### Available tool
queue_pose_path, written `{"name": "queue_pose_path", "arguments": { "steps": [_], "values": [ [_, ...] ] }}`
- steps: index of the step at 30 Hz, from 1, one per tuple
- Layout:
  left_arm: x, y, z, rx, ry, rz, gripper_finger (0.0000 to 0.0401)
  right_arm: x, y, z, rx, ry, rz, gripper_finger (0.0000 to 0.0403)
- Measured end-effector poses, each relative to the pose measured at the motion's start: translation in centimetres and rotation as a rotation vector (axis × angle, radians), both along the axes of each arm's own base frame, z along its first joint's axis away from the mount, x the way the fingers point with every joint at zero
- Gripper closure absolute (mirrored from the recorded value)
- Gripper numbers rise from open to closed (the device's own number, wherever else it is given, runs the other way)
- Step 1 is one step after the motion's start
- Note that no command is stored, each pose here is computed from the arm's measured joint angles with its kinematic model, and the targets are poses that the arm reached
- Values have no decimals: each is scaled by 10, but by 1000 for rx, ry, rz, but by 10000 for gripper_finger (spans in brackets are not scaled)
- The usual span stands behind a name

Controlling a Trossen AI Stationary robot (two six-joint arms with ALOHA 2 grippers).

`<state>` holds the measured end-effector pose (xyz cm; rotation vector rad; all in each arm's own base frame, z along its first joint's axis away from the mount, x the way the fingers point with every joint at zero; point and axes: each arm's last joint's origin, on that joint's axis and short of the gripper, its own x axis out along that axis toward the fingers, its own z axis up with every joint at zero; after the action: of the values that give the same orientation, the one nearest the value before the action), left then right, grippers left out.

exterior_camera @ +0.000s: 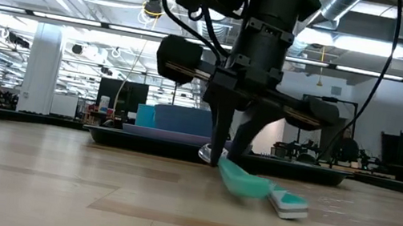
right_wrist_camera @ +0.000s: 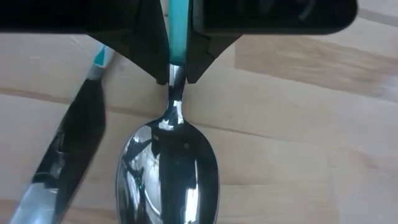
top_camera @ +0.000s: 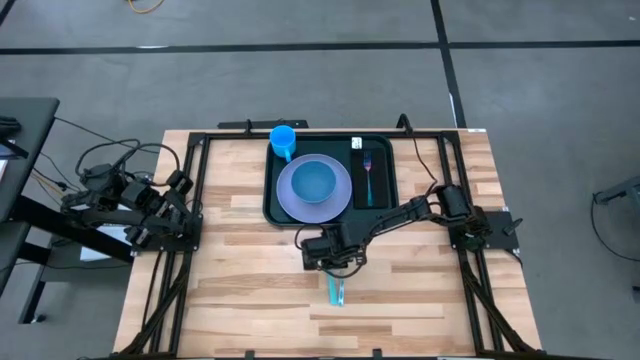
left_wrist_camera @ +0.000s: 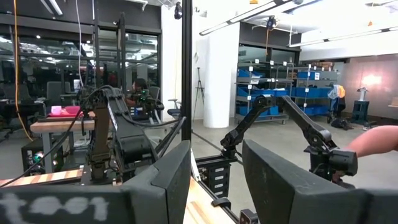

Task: Set up tray
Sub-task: Put the blue spoon on the black napkin to the left of the blue fork

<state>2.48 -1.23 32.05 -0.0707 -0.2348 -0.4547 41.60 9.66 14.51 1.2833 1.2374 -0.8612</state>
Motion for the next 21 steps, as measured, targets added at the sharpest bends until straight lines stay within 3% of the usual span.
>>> {"name": "queue_pose_path", "arguments": {
  "steps": [11,21],
  "values": [
    [0,0,0,0,0,0,268,5,-8,15,-7,2,55,373],
    [0,0,0,0,2,0,268,-2,-36,41,-41,143,103,370]
  ]
}}
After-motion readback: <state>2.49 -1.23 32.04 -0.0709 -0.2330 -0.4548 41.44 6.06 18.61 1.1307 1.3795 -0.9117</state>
